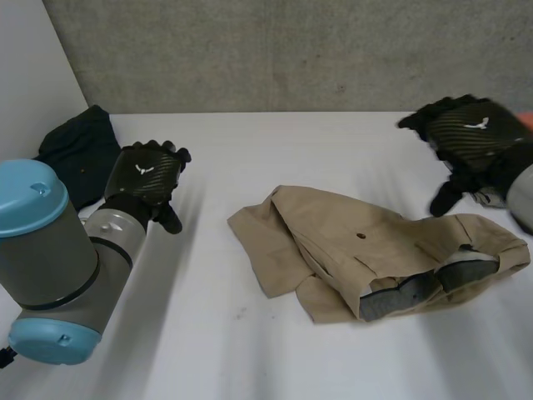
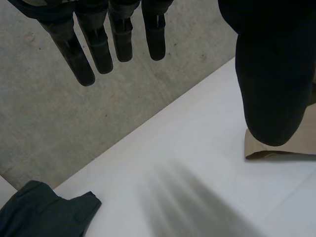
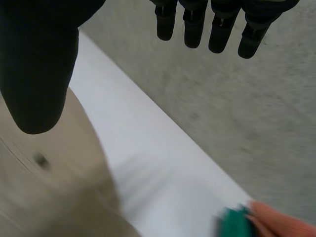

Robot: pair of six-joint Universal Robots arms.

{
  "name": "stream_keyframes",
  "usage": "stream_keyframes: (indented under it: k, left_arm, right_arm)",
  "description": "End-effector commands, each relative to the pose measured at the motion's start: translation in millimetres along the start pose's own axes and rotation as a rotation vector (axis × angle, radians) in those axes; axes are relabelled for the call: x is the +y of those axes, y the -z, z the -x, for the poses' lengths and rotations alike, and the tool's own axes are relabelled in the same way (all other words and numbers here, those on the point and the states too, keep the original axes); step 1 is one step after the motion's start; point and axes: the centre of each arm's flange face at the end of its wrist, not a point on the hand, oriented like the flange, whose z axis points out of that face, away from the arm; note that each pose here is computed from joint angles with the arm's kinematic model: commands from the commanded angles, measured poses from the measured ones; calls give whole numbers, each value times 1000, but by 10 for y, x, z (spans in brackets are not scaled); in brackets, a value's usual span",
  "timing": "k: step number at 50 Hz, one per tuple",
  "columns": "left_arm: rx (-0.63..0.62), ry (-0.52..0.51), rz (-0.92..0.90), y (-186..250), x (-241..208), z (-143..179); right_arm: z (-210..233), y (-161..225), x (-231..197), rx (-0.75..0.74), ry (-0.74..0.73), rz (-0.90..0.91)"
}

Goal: Fold the laundry.

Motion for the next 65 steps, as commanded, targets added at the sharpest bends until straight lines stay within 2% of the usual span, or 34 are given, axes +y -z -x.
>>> stream_keyframes:
  k: [1, 6, 11, 19, 22, 28, 32, 38, 45, 51, 55, 59, 65]
  left_arm:
    - [-6, 3, -15, 7, -47, 17]
    - [-5, 3, -19, 10, -62, 12]
    - [7, 2, -24, 32, -79, -31]
    - [7, 3, -40, 9, -97, -40]
    - [5, 4, -59, -18, -124, -46]
    - [-2, 6, -97, -185, -138, -77]
    - [7, 11, -109, -351, -133, -108]
    - [124, 2, -94, -591, 80, -287]
    - [251, 9, -81, -743, 306, -512]
    - [268, 47, -67, -861, 412, -586]
    - [279, 95, -4, -853, 474, -627]
    - [211, 96, 63, -778, 435, -500]
    - [50, 100, -48, -440, -272, -23]
  right_arm:
    - [659, 90, 84, -124, -211, 73]
    - [1069, 24, 398, -127, -228, 215]
    - [1207, -86, 626, -65, -253, 272]
    - [1129, -311, 763, 132, -271, 188]
    - [1101, -356, 753, 162, -267, 153]
    - [1127, -346, 570, 73, -199, 96]
    - [993, -131, -47, 28, -42, -85]
    - [841, 158, -481, 36, 115, -190]
    - [808, 448, -683, 3, 139, -223]
    - [848, 778, -835, -67, 140, -280]
    - [791, 793, -854, -43, 140, -289]
    - [735, 770, -879, -21, 162, -295]
    - [224, 509, -807, 165, 298, -228]
